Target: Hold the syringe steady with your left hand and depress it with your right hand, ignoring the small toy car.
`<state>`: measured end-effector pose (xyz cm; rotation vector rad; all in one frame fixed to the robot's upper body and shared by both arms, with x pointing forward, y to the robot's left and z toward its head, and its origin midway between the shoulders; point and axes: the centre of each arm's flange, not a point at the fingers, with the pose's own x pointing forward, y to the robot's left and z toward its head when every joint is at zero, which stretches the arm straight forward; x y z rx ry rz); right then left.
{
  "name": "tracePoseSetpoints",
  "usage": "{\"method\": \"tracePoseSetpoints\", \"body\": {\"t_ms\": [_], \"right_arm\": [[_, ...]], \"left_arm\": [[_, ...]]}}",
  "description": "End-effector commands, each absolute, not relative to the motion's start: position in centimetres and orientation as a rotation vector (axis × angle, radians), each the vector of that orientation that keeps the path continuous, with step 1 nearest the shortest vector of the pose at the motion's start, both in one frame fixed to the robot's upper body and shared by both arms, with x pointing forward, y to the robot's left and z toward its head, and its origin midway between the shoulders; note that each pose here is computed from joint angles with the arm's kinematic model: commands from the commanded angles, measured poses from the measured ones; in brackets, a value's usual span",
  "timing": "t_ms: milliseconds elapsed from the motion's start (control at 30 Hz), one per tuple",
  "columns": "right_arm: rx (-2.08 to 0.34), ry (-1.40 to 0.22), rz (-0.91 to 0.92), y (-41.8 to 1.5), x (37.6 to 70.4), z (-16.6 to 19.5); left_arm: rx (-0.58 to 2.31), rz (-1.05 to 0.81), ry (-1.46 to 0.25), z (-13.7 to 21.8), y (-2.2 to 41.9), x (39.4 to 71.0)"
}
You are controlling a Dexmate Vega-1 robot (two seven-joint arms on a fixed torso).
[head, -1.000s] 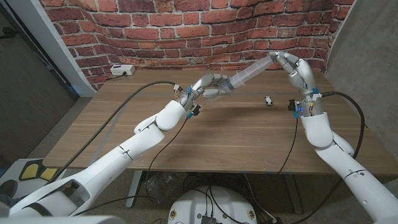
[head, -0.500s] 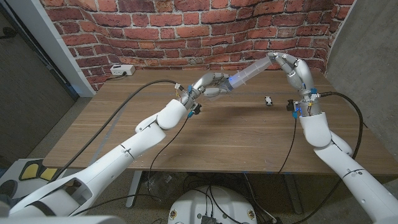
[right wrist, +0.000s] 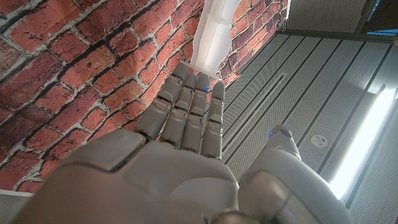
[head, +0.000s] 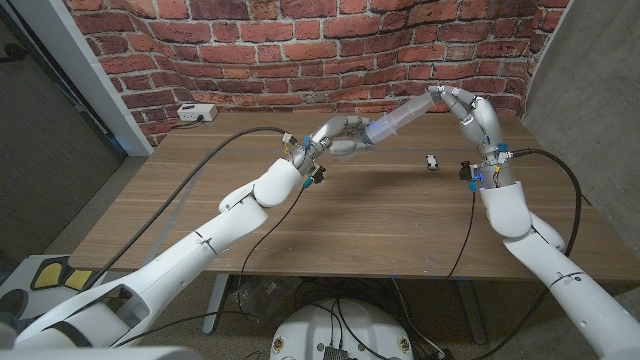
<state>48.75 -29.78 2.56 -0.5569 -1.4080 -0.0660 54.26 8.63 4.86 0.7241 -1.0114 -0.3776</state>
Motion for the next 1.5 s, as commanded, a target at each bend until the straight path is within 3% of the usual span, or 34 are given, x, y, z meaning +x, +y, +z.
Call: {"method": "tracePoseSetpoints", "body": {"t_ms": [33,1500], "right_arm": [[-0.555,-1.403,-0.055,-29.5,48.6,2.3],[-0.539,-1.373,-0.019,-28.2,49.4,1.8]], "left_arm": [[0.728,-0.39,-1.028,5.1,8.2,54.0],[0.748,-0.405,-1.058,6.4,7.7,54.3]]}}
